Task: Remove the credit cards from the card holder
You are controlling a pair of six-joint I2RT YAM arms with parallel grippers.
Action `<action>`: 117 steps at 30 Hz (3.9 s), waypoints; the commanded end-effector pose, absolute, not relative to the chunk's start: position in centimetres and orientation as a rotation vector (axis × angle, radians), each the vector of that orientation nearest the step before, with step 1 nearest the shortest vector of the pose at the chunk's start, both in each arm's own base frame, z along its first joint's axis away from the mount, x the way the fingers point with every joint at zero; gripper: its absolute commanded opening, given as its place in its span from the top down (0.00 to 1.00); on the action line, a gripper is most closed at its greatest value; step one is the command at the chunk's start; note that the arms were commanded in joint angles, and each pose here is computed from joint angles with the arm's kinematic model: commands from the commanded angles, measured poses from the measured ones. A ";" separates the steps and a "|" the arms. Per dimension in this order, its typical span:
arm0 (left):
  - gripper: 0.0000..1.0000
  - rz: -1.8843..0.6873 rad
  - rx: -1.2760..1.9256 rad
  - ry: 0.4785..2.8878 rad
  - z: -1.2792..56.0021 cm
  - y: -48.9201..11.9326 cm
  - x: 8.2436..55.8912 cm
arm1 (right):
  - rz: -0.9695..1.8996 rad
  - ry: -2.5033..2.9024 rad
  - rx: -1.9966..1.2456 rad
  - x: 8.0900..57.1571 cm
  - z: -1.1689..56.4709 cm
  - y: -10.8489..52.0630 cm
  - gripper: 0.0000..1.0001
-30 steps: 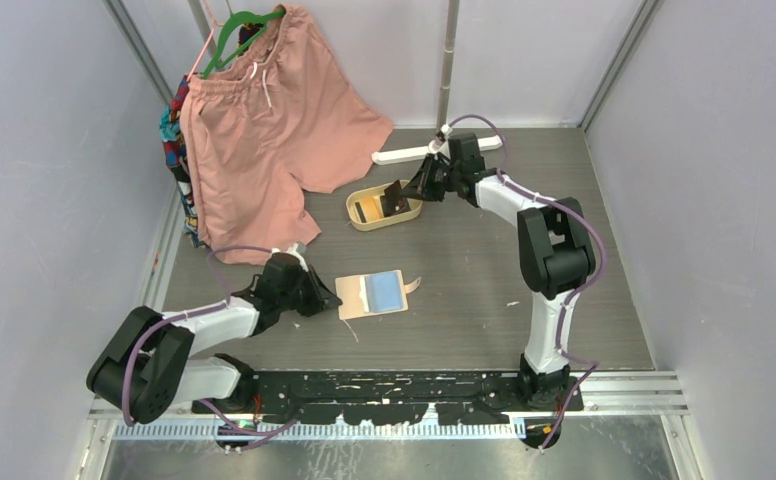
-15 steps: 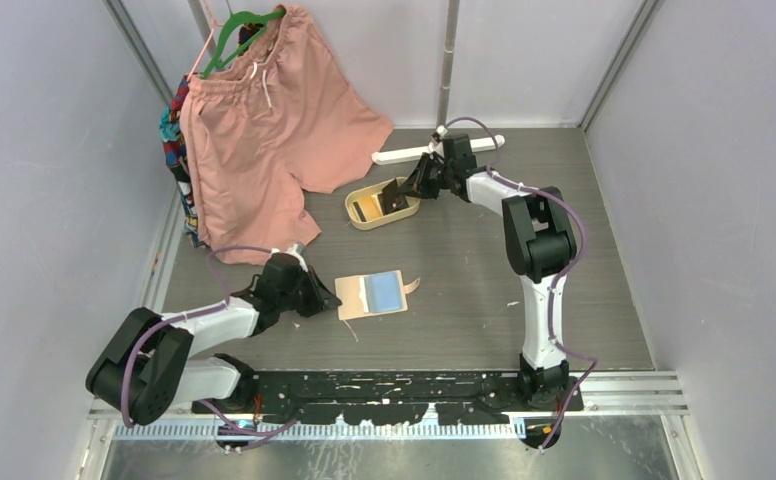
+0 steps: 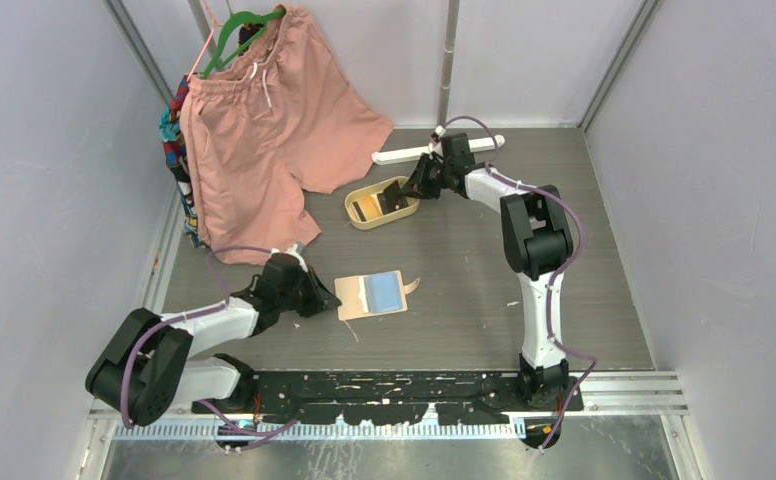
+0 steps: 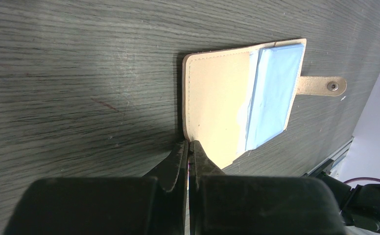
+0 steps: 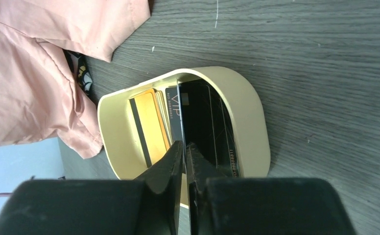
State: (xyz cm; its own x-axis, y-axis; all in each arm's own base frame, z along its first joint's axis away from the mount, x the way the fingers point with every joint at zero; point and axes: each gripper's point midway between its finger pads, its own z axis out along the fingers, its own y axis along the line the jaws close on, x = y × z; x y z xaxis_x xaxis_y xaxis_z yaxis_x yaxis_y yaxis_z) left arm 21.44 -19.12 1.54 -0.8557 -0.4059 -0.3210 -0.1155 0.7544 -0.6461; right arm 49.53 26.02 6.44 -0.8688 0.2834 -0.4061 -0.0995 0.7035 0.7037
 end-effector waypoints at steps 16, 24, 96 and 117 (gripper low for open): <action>1.00 -0.598 -0.376 2.706 -1.3 -15.2 17.5 | 0.850 2.212 -0.010 52.2 19.4 24.1 0.61; 1.00 -0.623 -0.280 2.687 1.6 -15.8 18.2 | 0.952 2.092 0.020 49.0 26.1 24.0 0.49; 1.00 -0.552 -0.183 2.626 6.7 -14.8 19.1 | 0.815 2.792 -0.090 21.8 6.5 31.2 0.87; 1.00 -0.729 -0.109 2.528 10.9 -19.3 21.4 | 0.859 2.770 -0.090 22.0 7.0 31.9 0.99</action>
